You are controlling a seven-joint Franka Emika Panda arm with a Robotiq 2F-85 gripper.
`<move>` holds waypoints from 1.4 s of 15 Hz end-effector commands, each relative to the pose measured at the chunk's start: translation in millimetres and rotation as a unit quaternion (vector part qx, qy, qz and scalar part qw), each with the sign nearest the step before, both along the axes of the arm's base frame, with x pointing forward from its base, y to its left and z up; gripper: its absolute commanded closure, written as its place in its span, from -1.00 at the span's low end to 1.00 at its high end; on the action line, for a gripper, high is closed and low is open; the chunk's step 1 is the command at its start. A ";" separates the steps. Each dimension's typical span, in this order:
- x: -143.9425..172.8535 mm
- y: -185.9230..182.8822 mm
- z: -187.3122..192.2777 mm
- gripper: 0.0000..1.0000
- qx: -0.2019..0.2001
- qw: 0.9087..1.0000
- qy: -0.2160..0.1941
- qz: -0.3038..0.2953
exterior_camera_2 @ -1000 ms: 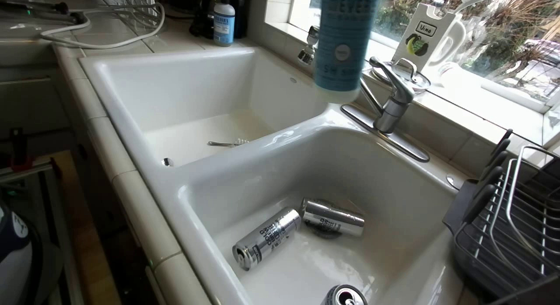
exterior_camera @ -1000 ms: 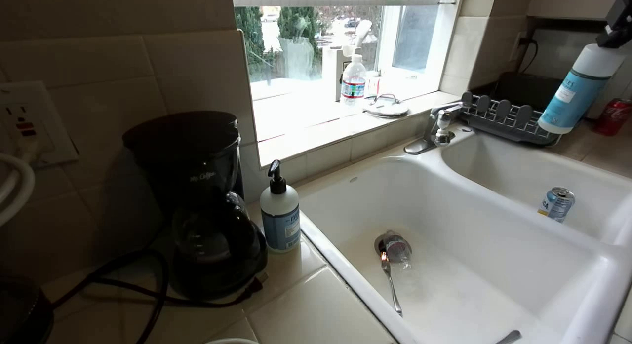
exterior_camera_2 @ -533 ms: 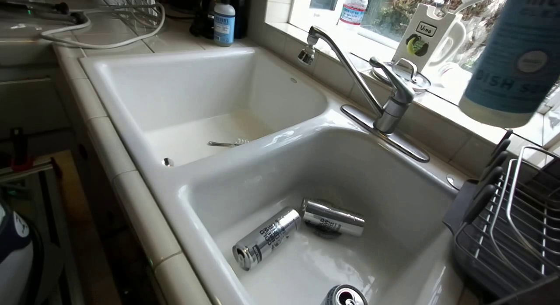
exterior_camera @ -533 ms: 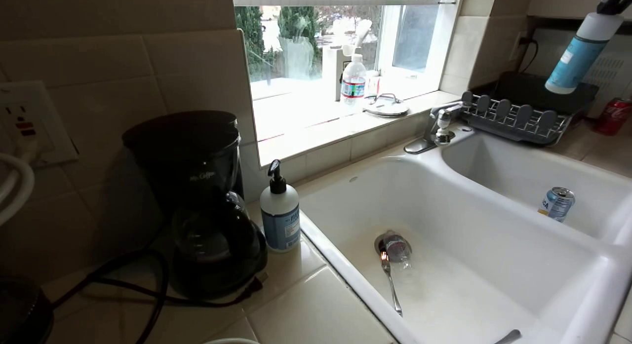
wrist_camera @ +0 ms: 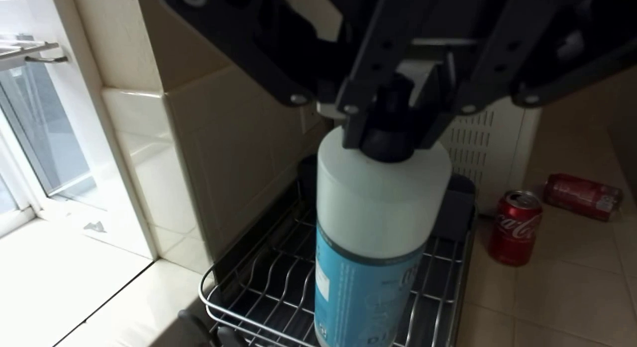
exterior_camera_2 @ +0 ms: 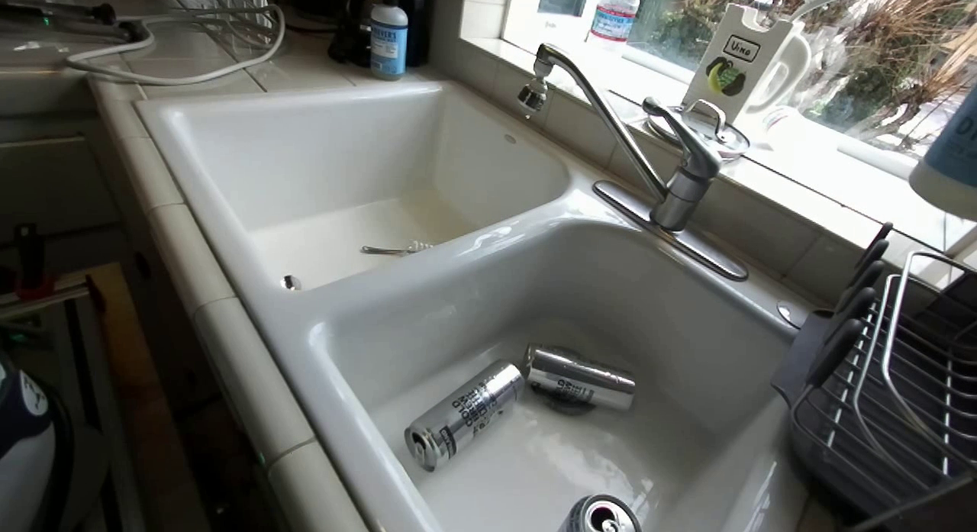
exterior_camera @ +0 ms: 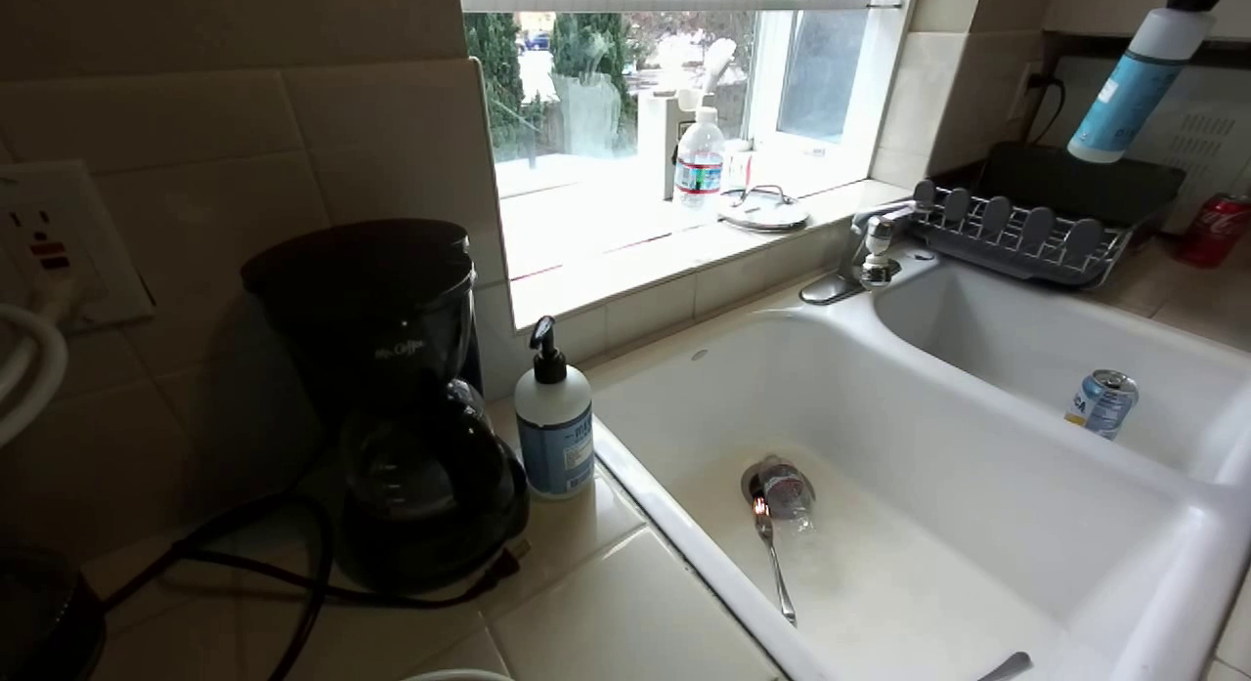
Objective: Move the blue bottle to the right side of the sink
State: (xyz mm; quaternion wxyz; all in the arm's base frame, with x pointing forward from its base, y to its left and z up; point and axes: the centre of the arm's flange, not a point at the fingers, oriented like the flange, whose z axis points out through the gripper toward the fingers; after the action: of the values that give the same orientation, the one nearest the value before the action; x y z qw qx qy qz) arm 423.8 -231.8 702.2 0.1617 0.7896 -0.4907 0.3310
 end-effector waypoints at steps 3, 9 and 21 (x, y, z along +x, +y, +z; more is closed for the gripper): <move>10.1 -24.9 8.2 0.85 0.005 1.000 0.006 -0.003; 55.3 -117.6 -1.4 0.85 -0.016 0.999 0.037 -0.017; 154.7 -130.1 -70.5 0.85 0.065 0.997 0.049 0.004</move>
State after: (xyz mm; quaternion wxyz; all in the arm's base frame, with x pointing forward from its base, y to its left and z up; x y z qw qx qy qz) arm 562.0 -354.0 635.0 0.1475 0.8112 -0.4948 0.2747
